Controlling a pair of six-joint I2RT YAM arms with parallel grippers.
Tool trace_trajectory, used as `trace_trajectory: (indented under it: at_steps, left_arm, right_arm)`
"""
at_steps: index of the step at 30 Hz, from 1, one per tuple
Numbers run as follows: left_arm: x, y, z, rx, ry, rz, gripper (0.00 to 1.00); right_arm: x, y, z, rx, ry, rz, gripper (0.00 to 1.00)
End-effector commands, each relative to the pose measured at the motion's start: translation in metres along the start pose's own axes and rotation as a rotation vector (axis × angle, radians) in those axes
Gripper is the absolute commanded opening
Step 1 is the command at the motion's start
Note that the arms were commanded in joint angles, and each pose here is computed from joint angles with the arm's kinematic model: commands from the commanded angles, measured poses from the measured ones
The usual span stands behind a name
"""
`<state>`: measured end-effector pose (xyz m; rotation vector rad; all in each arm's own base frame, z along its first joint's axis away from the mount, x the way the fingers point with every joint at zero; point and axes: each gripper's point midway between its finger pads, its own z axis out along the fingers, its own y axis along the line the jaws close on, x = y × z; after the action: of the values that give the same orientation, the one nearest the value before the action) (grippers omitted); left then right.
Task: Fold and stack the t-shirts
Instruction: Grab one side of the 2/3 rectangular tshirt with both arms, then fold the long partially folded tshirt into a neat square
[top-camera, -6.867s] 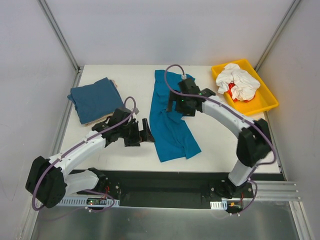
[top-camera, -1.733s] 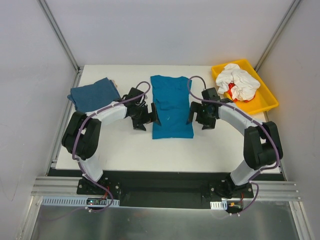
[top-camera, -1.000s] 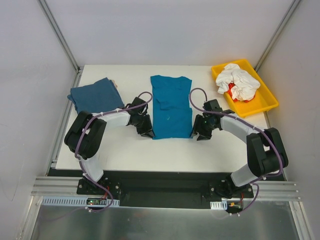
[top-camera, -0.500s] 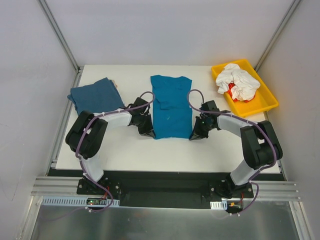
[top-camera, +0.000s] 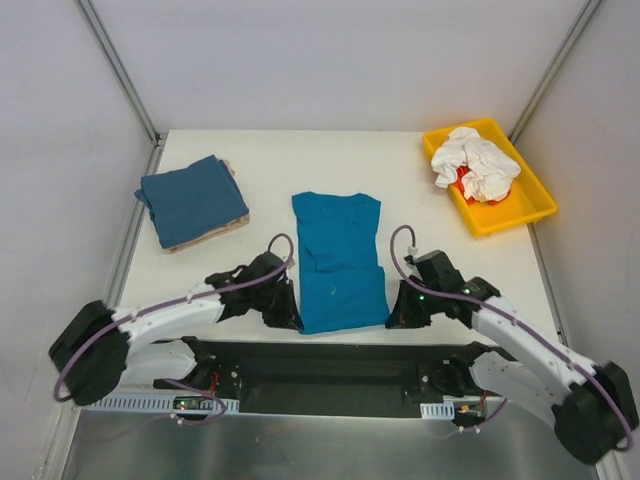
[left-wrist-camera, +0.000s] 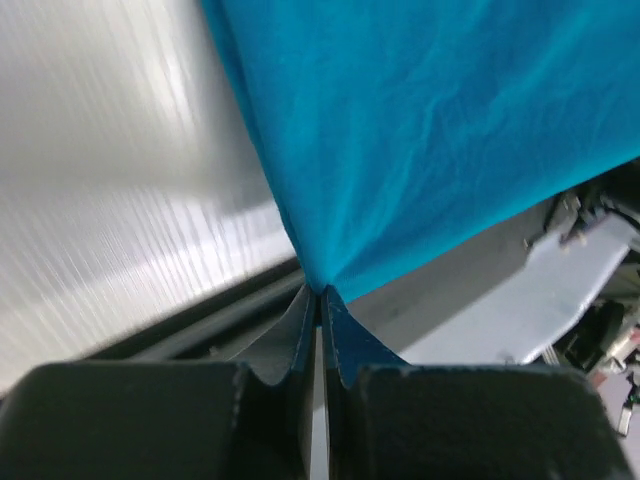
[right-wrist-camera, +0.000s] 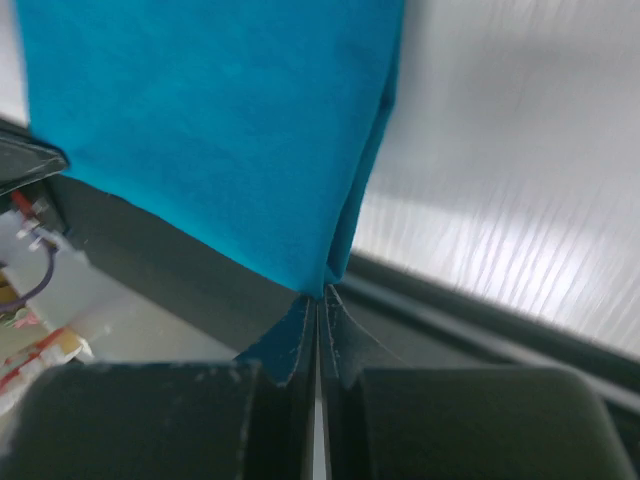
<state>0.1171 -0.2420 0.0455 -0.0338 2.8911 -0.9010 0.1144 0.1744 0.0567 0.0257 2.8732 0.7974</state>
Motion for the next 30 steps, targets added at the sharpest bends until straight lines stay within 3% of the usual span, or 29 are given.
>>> trace_trajectory:
  at_steps: [1, 8, 17, 25, 30]
  left_arm:
    - [0.025, -0.015, -0.030, 0.111, -0.044, -0.056, 0.00]
    - [0.004, -0.056, -0.083, 0.230, -0.209, 0.067, 0.00]
    - [-0.065, -0.069, -0.103, 0.052, -0.435, 0.113, 0.00]
    - [-0.126, -0.064, -0.111, 0.001, -0.462, 0.068, 0.00]
    - [-0.159, -0.057, -0.110, -0.055, -0.487, 0.055, 0.00]
  right_arm:
    - [0.023, 0.001, -0.042, -0.019, -0.086, 0.045, 0.01]
    - [0.003, 0.027, -0.081, -0.079, -0.199, -0.061, 0.01]
    - [-0.079, 0.042, -0.113, 0.107, -0.382, -0.173, 0.01]
    - [-0.153, 0.068, -0.126, 0.061, -0.465, -0.162, 0.01]
    - [-0.187, 0.075, -0.114, 0.030, -0.424, -0.171, 0.01]
